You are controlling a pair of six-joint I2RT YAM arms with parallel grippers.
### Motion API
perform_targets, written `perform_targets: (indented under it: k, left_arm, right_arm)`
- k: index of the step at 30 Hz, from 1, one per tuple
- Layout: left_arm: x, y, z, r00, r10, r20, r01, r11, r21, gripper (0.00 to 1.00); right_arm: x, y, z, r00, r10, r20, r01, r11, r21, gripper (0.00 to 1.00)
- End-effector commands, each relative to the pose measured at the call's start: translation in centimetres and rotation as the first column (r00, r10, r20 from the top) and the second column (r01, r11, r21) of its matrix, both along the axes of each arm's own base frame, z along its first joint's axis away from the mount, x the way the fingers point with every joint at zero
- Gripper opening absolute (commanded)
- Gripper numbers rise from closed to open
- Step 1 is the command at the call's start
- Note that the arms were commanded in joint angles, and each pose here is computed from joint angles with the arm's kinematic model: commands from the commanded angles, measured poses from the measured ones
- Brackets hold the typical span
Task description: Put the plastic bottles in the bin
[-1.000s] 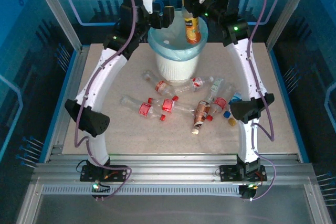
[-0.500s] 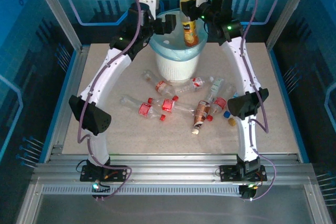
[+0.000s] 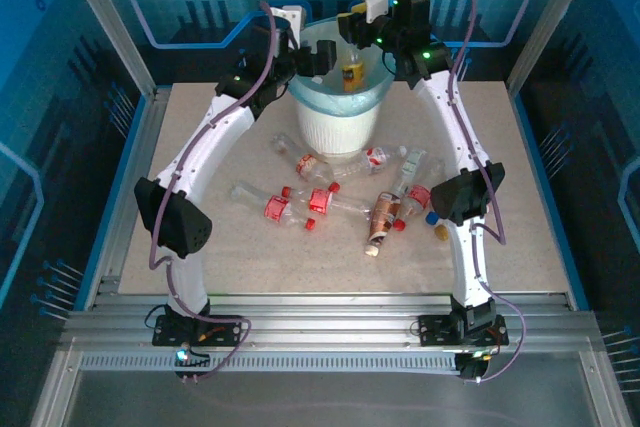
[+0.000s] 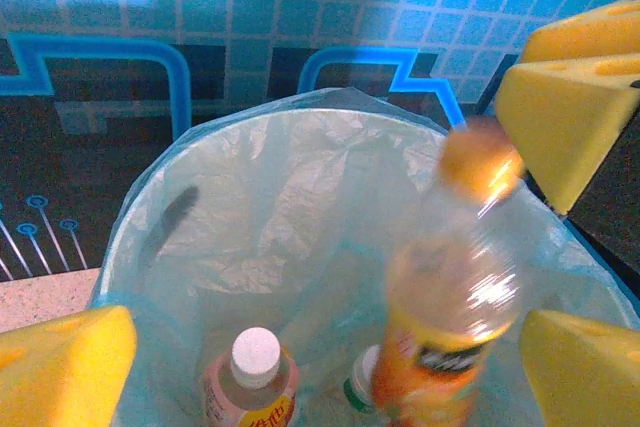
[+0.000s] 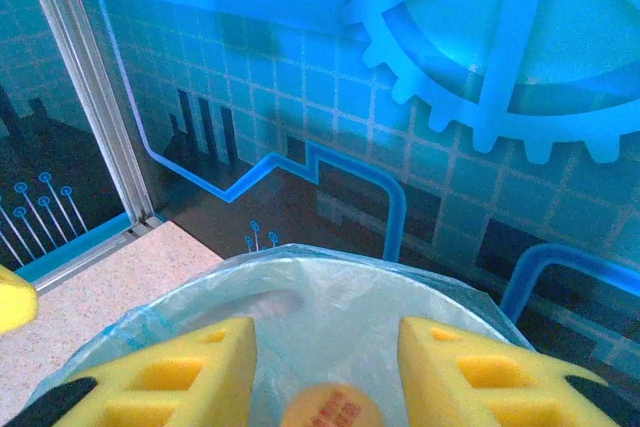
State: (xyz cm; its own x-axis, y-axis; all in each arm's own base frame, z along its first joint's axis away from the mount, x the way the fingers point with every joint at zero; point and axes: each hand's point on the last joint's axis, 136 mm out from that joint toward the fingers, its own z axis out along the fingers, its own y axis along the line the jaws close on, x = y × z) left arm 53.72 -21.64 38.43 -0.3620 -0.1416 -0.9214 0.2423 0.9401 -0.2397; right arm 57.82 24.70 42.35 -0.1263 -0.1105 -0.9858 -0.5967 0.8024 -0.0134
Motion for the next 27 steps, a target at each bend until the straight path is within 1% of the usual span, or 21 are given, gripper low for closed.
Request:
perform_targets:
  k: [1, 17, 23, 27]
  left_arm:
    - [-0.8, 0.2, 1.8, 0.999, -0.008, 0.033, 0.010, 0.999, -0.046, 0.99]
    - [-1.5, 0.7, 1.7, 0.999, 0.000, 0.038, 0.001, 0.999, -0.042, 0.99]
    - [-1.9, 1.0, 2.5, 0.999, 0.002, 0.050, 0.000, 0.999, -0.048, 0.99]
    - [-3.0, 1.4, 3.9, 0.998, 0.006, 0.057, -0.002, 0.998, -0.067, 0.99]
  right_arm:
    - [-0.5, -0.3, 1.7, 0.999, -0.013, 0.045, 0.013, 1.000, 0.004, 0.43]
    - [-1.7, 0.2, 2.3, 0.999, 0.005, 0.038, -0.004, 1.000, -0.004, 0.40]
    - [-2.4, 0.7, 3.1, 0.999, 0.020, 0.048, -0.020, 1.000, -0.001, 0.40]
    - [-3.8, 1.2, 4.4, 0.997, 0.045, 0.058, -0.046, 0.999, 0.007, 0.41]
